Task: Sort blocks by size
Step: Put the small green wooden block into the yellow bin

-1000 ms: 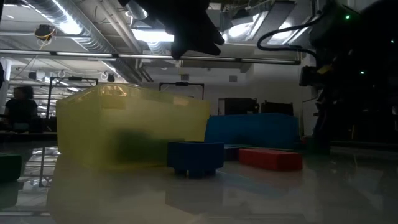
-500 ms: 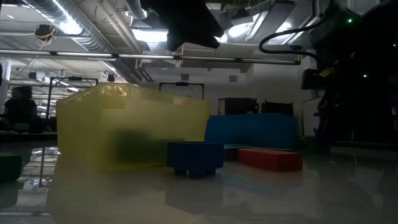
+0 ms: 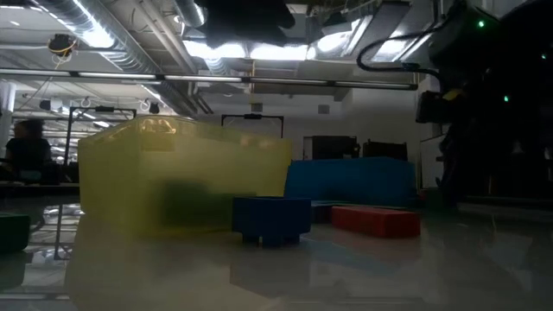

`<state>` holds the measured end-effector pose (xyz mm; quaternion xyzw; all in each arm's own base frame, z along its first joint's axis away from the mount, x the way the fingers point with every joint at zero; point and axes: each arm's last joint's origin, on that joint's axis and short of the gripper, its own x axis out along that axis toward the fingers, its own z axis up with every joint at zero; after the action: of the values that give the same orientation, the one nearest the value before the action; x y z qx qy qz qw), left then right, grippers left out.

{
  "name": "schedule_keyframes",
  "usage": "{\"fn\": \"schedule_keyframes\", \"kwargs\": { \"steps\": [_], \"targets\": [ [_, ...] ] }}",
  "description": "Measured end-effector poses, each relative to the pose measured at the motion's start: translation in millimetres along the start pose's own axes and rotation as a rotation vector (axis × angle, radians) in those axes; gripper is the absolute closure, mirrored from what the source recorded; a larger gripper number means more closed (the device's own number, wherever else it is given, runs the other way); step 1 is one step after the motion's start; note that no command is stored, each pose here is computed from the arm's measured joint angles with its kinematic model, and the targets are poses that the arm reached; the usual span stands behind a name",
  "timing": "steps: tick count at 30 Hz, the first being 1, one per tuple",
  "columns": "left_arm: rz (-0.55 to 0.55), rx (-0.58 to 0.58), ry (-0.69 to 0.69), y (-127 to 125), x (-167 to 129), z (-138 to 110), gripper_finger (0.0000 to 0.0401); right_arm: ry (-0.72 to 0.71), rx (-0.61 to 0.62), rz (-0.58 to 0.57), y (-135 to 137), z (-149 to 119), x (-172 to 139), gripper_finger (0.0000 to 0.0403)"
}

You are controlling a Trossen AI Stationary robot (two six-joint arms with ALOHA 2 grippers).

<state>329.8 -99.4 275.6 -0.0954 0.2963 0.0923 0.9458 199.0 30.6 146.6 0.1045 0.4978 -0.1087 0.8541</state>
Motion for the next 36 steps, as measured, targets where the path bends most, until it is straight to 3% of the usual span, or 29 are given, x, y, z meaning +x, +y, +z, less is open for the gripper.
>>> {"fn": "schedule_keyframes", "kwargs": {
  "steps": [5,11,19,32,36],
  "targets": [
    [0.065,-0.024,-0.014,-13.0,-20.0,-8.6,0.0285,0.016,-0.020,0.168,11.0,15.5,-9.8,0.0273],
    [0.100,-0.071,0.036,-28.8,-34.3,-28.2,0.0285,-0.025,-0.068,0.351,24.9,40.5,-27.1,0.0265],
    [0.106,-0.159,0.094,-45.8,-50.7,-50.3,0.0285,-0.431,-0.169,0.463,41.2,81.2,-40.8,0.0266],
    [0.058,-0.236,0.180,-65.0,-70.7,-73.1,0.0285,-0.768,-0.210,0.543,65.7,109.7,19.6,0.0257],
    [0.032,-0.266,0.199,-69.7,-74.7,-76.8,0.0285,-0.806,-0.208,0.554,71.5,115.0,37.5,0.0258]
  ]
}}
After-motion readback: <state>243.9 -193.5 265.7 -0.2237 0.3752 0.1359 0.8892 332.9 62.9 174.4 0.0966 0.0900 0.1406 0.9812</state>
